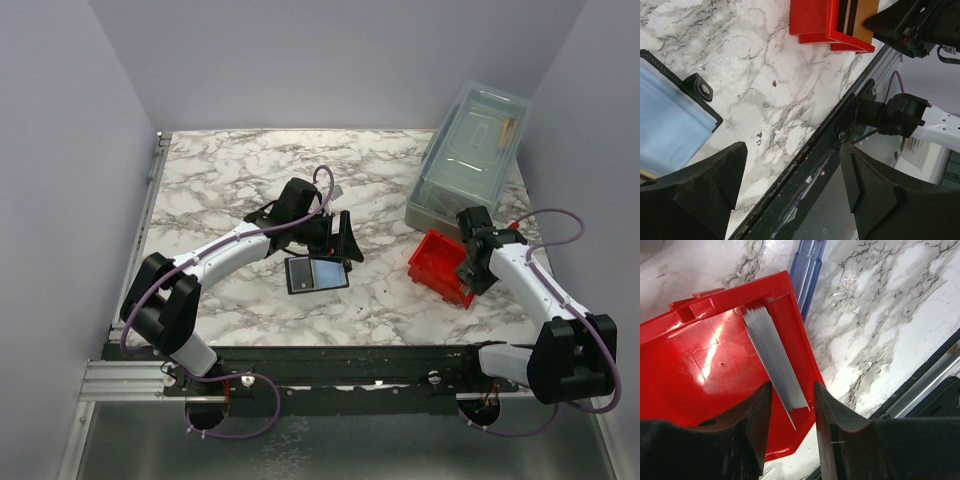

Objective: Put the credit cards into the card holder
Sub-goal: Pick up the credit card from the storage box.

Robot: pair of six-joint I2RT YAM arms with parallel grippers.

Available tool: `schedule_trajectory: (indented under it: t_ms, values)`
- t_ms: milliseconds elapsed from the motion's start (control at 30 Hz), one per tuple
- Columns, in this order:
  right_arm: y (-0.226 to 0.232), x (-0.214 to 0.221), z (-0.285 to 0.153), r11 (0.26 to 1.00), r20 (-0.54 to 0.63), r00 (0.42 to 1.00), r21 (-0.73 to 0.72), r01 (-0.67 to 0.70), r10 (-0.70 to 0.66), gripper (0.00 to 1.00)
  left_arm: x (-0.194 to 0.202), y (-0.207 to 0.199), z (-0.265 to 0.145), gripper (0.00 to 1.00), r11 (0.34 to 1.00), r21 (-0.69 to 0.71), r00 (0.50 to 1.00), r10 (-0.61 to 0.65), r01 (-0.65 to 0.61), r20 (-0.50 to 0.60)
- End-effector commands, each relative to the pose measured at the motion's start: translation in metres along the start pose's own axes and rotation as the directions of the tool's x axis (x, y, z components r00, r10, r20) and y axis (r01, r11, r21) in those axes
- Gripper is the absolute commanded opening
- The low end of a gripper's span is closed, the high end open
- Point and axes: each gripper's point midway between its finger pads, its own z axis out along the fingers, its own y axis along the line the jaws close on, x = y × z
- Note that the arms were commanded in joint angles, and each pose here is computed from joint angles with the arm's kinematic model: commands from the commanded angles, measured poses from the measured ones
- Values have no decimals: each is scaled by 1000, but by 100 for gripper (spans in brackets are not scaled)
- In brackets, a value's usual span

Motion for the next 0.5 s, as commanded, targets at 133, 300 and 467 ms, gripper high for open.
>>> schedule_trajectory:
  t_ms: [133,300,467]
  values:
    - [-4,-9,-10,1000,18,1000,12,-18,18,40,4,-5,2,81,999,34,1000,21,-21,-17]
    - [-3,-8,-9,1000,14,1000,11,-15,15,36,5,-4,2,82,999,33,1000,20,-20,-19]
    - [-3,-6,-5,1000,11,1000,17,-11,11,24,5,-4,2,82,999,34,1000,22,-21,-21]
